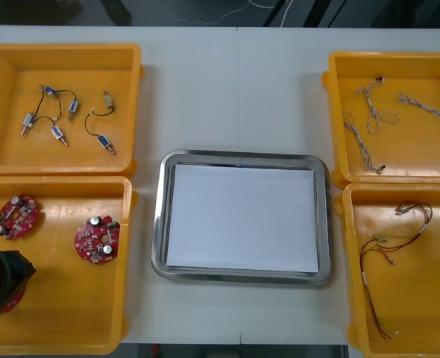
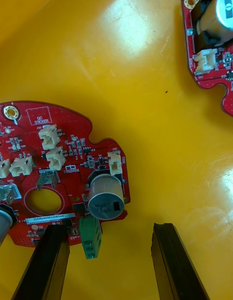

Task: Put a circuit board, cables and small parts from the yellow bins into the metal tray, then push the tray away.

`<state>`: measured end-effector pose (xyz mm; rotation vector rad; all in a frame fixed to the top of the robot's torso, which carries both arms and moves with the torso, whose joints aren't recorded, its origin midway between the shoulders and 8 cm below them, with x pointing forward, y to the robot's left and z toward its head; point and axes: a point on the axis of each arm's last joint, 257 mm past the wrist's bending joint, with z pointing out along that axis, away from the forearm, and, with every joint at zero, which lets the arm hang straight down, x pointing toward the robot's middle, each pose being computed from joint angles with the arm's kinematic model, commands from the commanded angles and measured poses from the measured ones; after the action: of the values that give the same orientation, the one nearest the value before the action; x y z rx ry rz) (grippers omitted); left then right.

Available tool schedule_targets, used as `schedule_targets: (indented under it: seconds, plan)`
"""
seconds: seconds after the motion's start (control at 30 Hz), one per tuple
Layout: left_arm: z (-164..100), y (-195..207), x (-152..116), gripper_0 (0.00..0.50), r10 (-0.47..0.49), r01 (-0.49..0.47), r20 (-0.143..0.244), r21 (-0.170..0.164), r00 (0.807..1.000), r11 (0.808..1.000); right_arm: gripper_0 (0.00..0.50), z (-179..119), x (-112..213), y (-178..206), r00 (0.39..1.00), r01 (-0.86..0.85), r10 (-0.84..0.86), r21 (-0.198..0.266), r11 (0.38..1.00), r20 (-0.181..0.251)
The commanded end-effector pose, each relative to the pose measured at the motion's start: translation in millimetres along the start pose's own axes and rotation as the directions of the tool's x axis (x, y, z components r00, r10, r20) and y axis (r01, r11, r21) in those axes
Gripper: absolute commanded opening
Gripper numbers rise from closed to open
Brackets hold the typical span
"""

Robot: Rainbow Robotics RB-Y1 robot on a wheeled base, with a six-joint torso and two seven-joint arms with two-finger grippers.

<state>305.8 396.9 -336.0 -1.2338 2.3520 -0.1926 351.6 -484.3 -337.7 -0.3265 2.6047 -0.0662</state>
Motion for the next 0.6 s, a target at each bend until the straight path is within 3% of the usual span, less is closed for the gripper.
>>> schedule_targets:
  seconds: [0.03,0.17,0.4,0.6]
  plan:
    - [2.5,9.1,6.5,0.5,0.073,-0.073,-0.005,-0.015,0.997,0.997,0.0,7.3,12.9,11.0,0.999,-0.022,0.021,-0.025,0.999,-0.028]
    - [6.2,11.3,5.4,0.5,0.072,-0.072,-0.003,-0.014,0.997,0.997,0.0,-3.7,3.5,4.6,1.0,-0.018,0.017,-0.018,1.0,-0.026]
    - [8.2,12.7,3.8,0.5,0.077,-0.076,0.002,-0.015,0.997,0.997,0.0,-47.2,-12.6,-4.6,0.997,0.004,-0.005,-0.014,1.0,-0.078]
    - [7.8,10.8,4.4,0.5,0.078,-0.078,0.0,-0.01,0.997,0.997,0.0,-89.8,-34.2,-9.4,0.996,0.033,-0.033,-0.003,0.999,-0.081]
